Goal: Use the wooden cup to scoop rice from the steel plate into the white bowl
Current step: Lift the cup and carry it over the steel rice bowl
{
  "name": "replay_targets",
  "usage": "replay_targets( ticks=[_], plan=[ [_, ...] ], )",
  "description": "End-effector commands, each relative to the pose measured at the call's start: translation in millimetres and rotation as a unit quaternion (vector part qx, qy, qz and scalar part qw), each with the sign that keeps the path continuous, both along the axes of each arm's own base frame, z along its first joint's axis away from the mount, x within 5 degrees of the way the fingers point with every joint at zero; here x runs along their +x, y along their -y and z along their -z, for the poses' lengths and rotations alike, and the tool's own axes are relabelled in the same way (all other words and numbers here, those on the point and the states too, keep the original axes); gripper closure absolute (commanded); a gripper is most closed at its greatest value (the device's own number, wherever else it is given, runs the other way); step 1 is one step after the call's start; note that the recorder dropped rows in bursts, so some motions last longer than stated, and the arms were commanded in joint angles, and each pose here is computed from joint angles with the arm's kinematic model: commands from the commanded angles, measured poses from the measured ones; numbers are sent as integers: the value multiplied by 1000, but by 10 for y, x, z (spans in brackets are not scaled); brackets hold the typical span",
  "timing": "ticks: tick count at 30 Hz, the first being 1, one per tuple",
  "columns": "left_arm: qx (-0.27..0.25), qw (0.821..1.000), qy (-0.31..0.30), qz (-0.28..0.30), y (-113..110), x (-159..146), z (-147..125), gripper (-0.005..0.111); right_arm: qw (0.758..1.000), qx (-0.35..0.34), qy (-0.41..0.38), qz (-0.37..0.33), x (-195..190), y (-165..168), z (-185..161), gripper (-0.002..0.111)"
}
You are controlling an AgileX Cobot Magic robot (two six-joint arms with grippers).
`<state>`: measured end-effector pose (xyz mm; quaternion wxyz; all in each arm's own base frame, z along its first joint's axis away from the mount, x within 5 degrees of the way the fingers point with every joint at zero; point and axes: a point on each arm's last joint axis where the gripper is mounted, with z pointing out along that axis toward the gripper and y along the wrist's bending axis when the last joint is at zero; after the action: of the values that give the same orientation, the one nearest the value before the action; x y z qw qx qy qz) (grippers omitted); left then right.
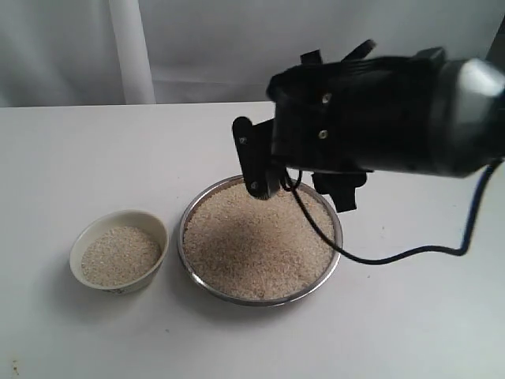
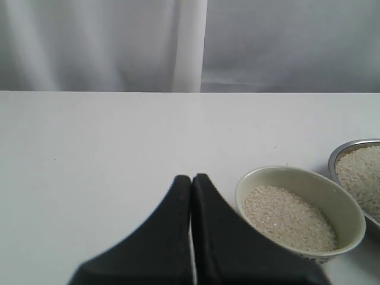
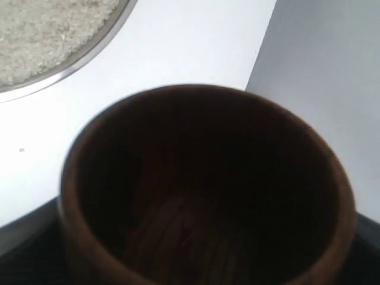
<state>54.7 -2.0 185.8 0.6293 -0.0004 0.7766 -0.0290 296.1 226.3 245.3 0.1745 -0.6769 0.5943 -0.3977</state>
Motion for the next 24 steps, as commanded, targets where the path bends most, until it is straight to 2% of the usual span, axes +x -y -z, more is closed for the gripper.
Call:
replay_targets(
  ticks=[1, 7, 12, 24],
  plan=[
    [-6, 1000, 5, 2, 4, -1, -16, 107, 997, -79, 17, -19, 128, -115, 179, 108],
    [-6, 1000, 5, 2, 4, -1, -16, 107, 987, -157, 15, -16, 228, -149, 483, 108],
    [-6, 1000, 5, 2, 4, -1, -16, 107, 983, -181, 5, -25, 262, -180, 676, 108],
    [-6, 1000, 5, 2, 4, -1, -16, 107, 988, -149, -17, -42, 268, -253, 870, 108]
  ],
)
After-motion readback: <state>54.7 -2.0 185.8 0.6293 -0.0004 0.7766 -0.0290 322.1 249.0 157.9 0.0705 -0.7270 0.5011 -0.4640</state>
